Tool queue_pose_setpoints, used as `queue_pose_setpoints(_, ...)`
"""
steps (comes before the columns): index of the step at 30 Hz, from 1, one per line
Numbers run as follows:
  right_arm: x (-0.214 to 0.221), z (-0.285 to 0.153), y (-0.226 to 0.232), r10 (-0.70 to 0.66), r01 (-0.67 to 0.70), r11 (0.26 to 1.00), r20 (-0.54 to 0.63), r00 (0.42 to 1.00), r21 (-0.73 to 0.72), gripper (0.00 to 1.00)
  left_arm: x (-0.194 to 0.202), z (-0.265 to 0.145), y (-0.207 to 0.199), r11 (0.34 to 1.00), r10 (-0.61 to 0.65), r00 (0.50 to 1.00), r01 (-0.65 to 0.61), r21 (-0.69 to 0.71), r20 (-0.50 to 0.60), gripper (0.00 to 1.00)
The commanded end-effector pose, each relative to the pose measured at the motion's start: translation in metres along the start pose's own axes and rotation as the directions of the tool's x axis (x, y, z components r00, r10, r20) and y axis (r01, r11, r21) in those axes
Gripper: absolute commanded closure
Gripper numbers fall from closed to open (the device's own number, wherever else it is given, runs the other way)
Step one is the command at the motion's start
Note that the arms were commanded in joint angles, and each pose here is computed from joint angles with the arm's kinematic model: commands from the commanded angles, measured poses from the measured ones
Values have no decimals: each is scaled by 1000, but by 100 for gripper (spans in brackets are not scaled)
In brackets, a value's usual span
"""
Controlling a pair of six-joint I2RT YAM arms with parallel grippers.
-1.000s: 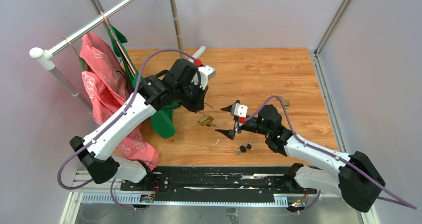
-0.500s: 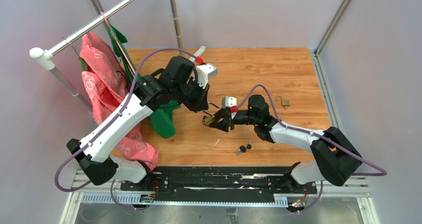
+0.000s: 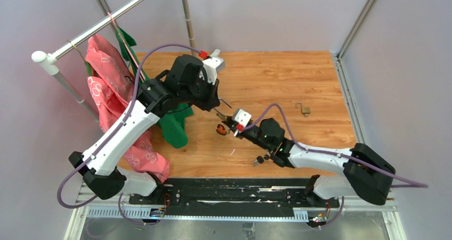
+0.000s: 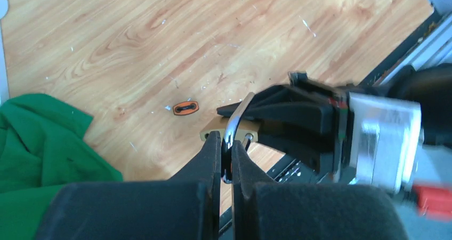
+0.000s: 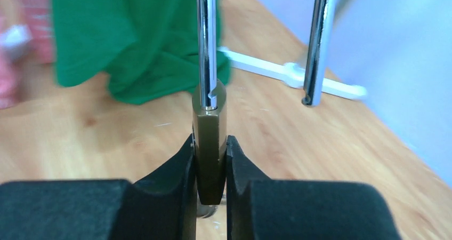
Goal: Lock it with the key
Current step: Adjust the lock.
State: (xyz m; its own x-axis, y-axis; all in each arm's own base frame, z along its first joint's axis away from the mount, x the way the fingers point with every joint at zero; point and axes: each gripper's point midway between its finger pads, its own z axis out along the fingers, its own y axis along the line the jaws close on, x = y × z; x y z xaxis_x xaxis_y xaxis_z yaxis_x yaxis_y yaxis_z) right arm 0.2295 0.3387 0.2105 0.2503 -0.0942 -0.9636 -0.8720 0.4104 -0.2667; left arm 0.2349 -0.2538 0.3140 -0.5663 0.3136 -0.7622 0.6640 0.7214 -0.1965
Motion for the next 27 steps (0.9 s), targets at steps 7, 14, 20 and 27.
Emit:
queue_pose_setpoints(7,-16,-4,-4,-291,343,837,-185,939,427,45,-28,-1,39,985,-57,996,67,-159,69,100)
queue_pose_setpoints(14,-23,-31,56,-112,116,992,-69,991,56,19,-8,-1,41,989,37,999,-34,-145,20,100)
queue_pose_setpoints(20,-40,-87,68,95,-109,933,-57,994,-344,18,-11,-7,10,957,279,959,-282,66,46,100)
queue_pose_setpoints(27,-68,-92,-2,19,-12,968,29,999,-250,20,5,-30,-23,838,466,880,-472,275,92,100)
